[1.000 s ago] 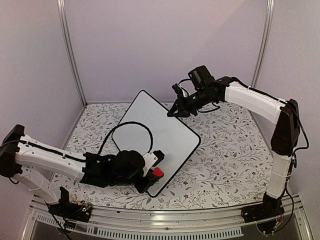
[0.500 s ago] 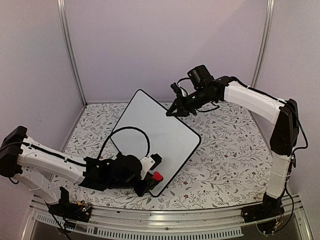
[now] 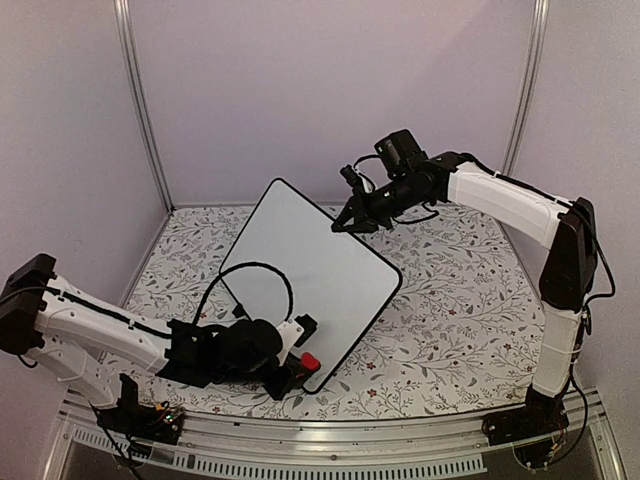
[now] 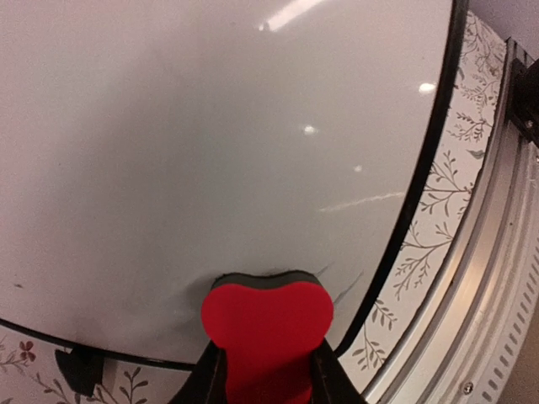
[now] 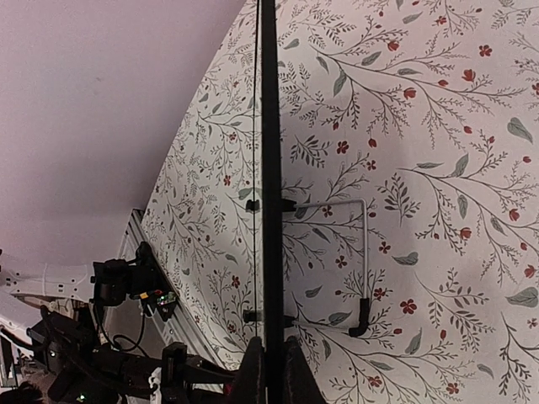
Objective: Erase the whiteboard
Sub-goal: Erase the center of the whiteboard.
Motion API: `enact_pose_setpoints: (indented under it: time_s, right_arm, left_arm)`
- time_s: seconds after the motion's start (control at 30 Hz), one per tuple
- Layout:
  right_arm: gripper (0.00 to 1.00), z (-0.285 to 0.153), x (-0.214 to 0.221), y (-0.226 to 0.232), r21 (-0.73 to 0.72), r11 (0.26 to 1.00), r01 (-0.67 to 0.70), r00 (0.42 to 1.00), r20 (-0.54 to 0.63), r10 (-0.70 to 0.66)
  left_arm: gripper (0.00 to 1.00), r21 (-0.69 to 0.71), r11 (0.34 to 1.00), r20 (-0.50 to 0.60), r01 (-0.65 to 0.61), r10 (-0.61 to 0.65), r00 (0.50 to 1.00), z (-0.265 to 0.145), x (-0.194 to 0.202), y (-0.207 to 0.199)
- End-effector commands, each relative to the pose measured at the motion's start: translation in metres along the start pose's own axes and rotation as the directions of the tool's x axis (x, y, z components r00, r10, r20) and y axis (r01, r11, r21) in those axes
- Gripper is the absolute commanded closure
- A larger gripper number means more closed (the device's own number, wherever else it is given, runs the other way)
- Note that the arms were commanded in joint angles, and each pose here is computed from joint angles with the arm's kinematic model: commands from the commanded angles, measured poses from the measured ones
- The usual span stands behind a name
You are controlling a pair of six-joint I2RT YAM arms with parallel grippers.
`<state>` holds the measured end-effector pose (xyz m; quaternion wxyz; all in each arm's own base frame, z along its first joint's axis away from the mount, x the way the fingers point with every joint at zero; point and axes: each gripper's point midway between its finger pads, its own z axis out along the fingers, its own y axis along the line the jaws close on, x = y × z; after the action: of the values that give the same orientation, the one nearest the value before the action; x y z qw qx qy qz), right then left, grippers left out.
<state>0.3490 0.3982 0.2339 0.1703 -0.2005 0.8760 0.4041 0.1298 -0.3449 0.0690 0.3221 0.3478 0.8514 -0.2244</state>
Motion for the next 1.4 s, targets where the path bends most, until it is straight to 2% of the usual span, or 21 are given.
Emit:
enact_pose_setpoints:
  time_s: [0.0,0.2,0.33,0.67,0.77,0.87,1.07,1.37]
  right_arm:
    - [1.00,0.011,-0.005,0.000,0.005,1.000,-0.005,1.000,0.009,0.005]
    - [1.00,0.010,-0.005,0.000,0.006,1.000,-0.005,1.000,0.010,0.005]
    - [1.00,0.011,-0.003,0.000,0.007,1.000,-0.005,1.000,0.003,0.005]
    - [1.00,0.014,-0.002,-0.001,0.006,1.000,-0.007,1.000,-0.003,0.007]
    - [1.00,0.016,-0.001,-0.003,0.007,1.000,-0.009,1.000,-0.006,0.009]
    - [1.00,0.017,-0.001,-0.004,0.007,1.000,-0.011,1.000,-0.008,0.011]
    - [1.00,0.016,-0.001,-0.003,0.007,1.000,-0.010,1.000,-0.008,0.010]
    - [1.00,0.017,-0.001,-0.003,0.009,1.000,-0.010,1.000,-0.012,0.010]
  left_arm:
    - [1.00,-0.106,0.994,-0.172,-0.005,-0.014,0.985,0.000,0.057,0.027]
    - [1.00,-0.118,0.993,-0.194,0.024,-0.046,0.980,-0.005,0.071,0.032]
    - [1.00,-0.121,0.992,-0.157,0.033,-0.052,0.986,-0.012,0.061,0.033]
    - [1.00,-0.058,0.998,0.080,0.016,-0.011,0.997,-0.046,-0.022,0.013]
    - [1.00,-0.032,0.999,0.114,-0.007,0.011,0.993,-0.049,-0.039,0.003]
    - [1.00,-0.021,0.999,0.093,-0.035,0.037,0.995,-0.039,-0.043,-0.006]
    - [1.00,-0.009,0.998,0.011,-0.069,0.069,0.998,-0.010,-0.026,-0.016]
    - [1.00,-0.011,0.999,-0.071,-0.039,0.039,0.997,0.002,0.010,-0.010]
